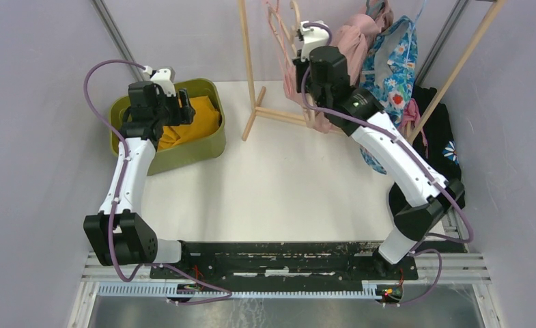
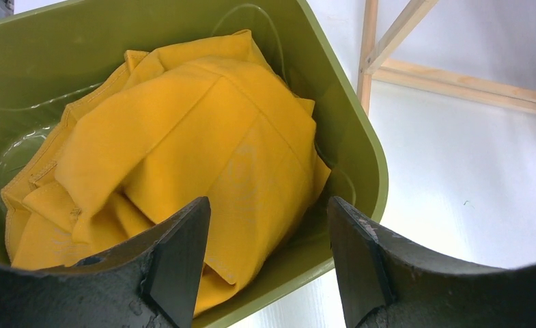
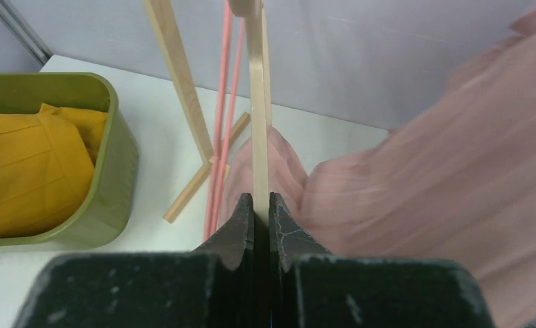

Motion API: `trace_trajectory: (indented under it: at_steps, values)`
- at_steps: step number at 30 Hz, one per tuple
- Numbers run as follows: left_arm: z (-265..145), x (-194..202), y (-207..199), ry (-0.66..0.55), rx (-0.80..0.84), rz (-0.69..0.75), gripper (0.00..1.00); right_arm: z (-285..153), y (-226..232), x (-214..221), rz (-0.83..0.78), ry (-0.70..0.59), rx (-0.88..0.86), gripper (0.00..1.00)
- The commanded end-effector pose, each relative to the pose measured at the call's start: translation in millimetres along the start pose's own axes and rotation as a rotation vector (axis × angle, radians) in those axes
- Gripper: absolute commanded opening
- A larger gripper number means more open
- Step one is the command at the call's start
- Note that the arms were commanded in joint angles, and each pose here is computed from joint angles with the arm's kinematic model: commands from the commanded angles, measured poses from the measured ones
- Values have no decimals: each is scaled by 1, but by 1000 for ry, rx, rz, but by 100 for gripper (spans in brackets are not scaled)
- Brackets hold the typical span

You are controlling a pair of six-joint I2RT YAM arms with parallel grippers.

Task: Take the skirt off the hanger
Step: Place the hanger at the clothesline.

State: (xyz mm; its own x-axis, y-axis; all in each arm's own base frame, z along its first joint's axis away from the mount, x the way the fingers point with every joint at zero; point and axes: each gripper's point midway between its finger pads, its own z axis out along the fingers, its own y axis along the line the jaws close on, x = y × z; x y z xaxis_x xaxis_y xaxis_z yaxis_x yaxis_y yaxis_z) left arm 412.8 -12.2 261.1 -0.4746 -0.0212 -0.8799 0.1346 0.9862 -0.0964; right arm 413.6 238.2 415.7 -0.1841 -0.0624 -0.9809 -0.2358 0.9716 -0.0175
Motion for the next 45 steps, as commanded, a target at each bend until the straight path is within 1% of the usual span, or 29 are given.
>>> trace_trajectory:
  at_steps: [1,3,11,13,18,21,24,27,30,33,35,40,45]
  values:
    - [-11,-18,-6,-51,15,40,70,8,39,-28,54,-99,-63,1]
    - [-10,-17,-4,-45,10,46,70,13,40,-25,50,-106,-36,1]
    - [-6,-15,-13,-33,42,47,70,29,3,-48,20,-227,227,1]
    - [-4,-12,-14,-27,46,50,70,32,-5,-48,23,-233,293,1]
    - [3,-9,-18,-11,60,54,70,41,4,-47,31,-229,298,1]
    - [5,-10,-21,-8,69,58,70,43,-4,-50,-18,-247,359,1]
    - [8,-8,-21,0,70,59,70,39,-21,-50,-91,-255,451,1]
    - [10,-6,-22,6,72,60,70,31,-44,-37,-95,-223,504,1]
    - [13,-7,-24,8,81,59,70,12,-60,-29,-102,-209,543,1]
    - [16,-7,-26,12,89,59,70,-9,-70,-33,-86,-214,547,1]
    - [19,-6,-28,15,98,56,69,-19,-66,-37,-82,-211,523,1]
    - [20,-4,-31,20,106,54,70,-41,-41,-47,-61,-237,430,1]
    - [20,-1,-30,25,105,53,69,-44,-15,-59,11,-247,331,1]
